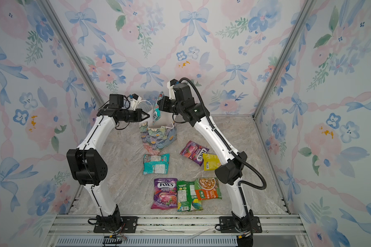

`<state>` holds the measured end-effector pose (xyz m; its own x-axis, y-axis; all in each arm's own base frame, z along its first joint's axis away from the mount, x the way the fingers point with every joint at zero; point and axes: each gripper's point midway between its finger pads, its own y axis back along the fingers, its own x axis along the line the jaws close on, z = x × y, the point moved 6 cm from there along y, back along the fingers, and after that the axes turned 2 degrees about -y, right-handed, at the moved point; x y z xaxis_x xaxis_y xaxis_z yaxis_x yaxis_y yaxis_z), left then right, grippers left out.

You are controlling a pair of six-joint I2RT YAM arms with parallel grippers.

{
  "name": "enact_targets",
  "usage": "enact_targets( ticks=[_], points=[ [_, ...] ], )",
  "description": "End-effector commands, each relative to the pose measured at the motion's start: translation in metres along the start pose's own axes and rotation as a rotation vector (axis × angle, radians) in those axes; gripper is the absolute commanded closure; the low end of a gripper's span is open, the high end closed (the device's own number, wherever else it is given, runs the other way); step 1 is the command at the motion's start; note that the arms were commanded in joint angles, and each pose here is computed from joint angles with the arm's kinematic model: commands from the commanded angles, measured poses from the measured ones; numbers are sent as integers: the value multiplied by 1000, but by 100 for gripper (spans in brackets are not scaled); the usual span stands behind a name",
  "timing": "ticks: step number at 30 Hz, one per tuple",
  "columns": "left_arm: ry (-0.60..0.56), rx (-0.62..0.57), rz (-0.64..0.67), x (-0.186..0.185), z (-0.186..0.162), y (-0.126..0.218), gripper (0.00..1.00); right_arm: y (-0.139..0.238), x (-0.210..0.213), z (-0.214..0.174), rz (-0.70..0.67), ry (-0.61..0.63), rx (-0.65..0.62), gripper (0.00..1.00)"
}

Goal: Place the snacks into the paper bag
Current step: 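Lower the teal packet into the bag and open the right gripper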

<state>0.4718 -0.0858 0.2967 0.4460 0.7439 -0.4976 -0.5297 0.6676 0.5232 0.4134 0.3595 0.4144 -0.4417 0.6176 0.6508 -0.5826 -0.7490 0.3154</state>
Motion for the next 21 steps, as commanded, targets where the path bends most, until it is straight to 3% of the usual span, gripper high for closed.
enact_targets(
  ticks=[1, 21],
  points=[
    [-8, 14, 1, -10, -5, 8, 100, 22, 25, 8, 59, 13, -65, 100],
    [-7, 10, -2, -10, -4, 9, 100, 32, 32, -9, 69, -6, -70, 100]
  ],
)
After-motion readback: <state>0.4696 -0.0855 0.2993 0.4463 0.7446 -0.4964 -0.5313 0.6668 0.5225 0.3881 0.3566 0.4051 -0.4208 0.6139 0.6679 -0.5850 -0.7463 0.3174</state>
